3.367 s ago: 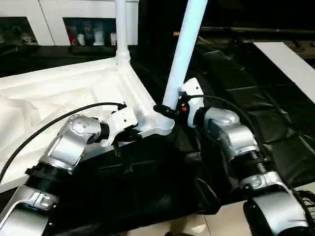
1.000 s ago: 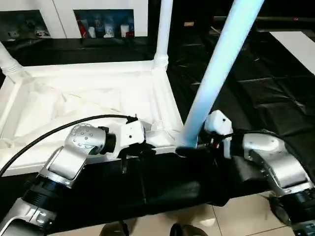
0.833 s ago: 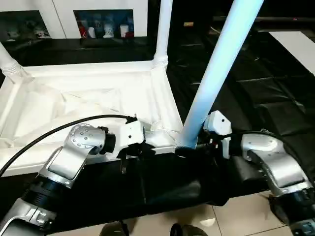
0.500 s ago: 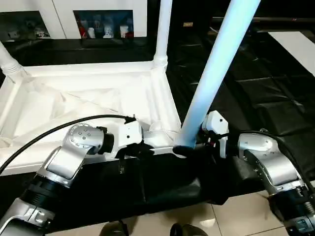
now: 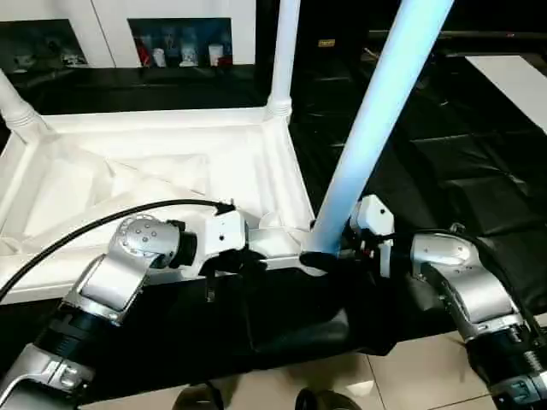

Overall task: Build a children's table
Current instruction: Rotate leg to tighten

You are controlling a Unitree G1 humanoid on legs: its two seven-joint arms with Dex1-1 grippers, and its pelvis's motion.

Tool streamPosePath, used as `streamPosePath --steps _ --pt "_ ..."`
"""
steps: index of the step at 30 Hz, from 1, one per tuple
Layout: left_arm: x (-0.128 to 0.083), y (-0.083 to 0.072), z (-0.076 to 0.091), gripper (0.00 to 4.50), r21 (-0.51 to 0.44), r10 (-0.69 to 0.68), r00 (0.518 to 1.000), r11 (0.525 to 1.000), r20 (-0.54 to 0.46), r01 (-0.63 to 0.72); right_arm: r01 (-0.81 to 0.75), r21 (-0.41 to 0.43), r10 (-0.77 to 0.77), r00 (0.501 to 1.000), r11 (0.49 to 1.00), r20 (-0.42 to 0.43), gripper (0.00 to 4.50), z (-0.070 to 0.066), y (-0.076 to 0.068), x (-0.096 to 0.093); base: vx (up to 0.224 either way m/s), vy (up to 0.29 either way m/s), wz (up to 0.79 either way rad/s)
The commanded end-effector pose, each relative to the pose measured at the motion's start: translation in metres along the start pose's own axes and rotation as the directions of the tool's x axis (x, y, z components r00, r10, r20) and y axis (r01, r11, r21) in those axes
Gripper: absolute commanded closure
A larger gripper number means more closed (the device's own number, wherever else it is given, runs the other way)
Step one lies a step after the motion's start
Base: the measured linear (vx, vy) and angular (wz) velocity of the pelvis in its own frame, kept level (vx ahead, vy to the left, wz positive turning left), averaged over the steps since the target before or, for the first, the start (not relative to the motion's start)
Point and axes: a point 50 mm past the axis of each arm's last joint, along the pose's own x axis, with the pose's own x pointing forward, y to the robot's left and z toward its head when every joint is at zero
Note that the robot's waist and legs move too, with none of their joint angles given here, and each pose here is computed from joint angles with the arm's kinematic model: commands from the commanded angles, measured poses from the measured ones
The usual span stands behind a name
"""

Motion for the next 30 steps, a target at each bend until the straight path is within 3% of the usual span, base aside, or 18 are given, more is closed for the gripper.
streamPosePath --steps 1,7,9,13,15,20,21,23,26,30 --pt "0.003 -0.003 0.011 4.5 0.046 -0.043 0.996 0.998 0.077 0.04 -0.014 -0.003 0.014 1.0 1.0 0.022 1.76 0.001 0.002 0.001 0.0 0.0 0.0" --pt "0.002 -0.003 0.008 4.5 0.034 -0.044 0.997 0.999 0.071 0.042 0.009 0.023 -0.009 0.999 1.0 0.037 1.76 -0.001 0.001 0.004 0.0 0.0 0.0" --pt "0.004 0.001 0.003 4.5 0.011 0.0 0.999 1.0 0.042 0.0 0.092 0.087 -0.095 0.995 0.992 0.031 1.76 -0.007 -0.003 0.01 0.0 0.0 0.0" --pt "0.008 0.008 -0.002 4.5 -0.025 0.071 0.997 0.997 -0.008 -0.071 0.18 0.131 -0.182 0.983 0.975 0.008 1.77 -0.013 -0.007 0.016 0.0 0.0 0.0" --pt "0.023 0.023 -0.006 4.5 -0.126 0.206 0.978 0.97 -0.036 -0.209 0.371 0.259 -0.374 0.927 0.892 -0.039 1.77 -0.026 -0.012 0.037 0.0 0.0 0.0" --pt "0.036 0.032 -0.001 4.5 -0.154 0.266 0.962 0.95 -0.063 -0.273 0.476 0.307 -0.473 0.876 0.824 -0.09 1.77 -0.029 -0.015 0.056 0.0 0.0 0.0" --pt "0.046 0.04 0.005 4.5 -0.163 0.321 0.943 0.93 -0.082 -0.331 0.534 0.327 -0.525 0.842 0.78 -0.122 1.77 -0.026 -0.018 0.071 0.0 0.0 0.0" --pt "0.049 0.043 0.007 4.5 -0.164 0.343 0.935 0.921 -0.093 -0.354 0.553 0.331 -0.544 0.829 0.764 -0.13 1.77 -0.025 -0.019 0.076 0.0 0.0 0.0" --pt "0.06 0.05 0.014 4.5 -0.172 0.402 0.906 0.891 -0.13 -0.42 0.624 0.392 -0.611 0.772 0.676 -0.175 1.77 -0.02 -0.022 0.09 0.0 0.0 0.0" --pt "0.069 0.051 0.019 4.5 -0.176 0.409 0.902 0.886 -0.14 -0.429 0.64 0.424 -0.623 0.756 0.641 -0.199 1.77 -0.018 -0.022 0.1 0.0 0.0 0.0"
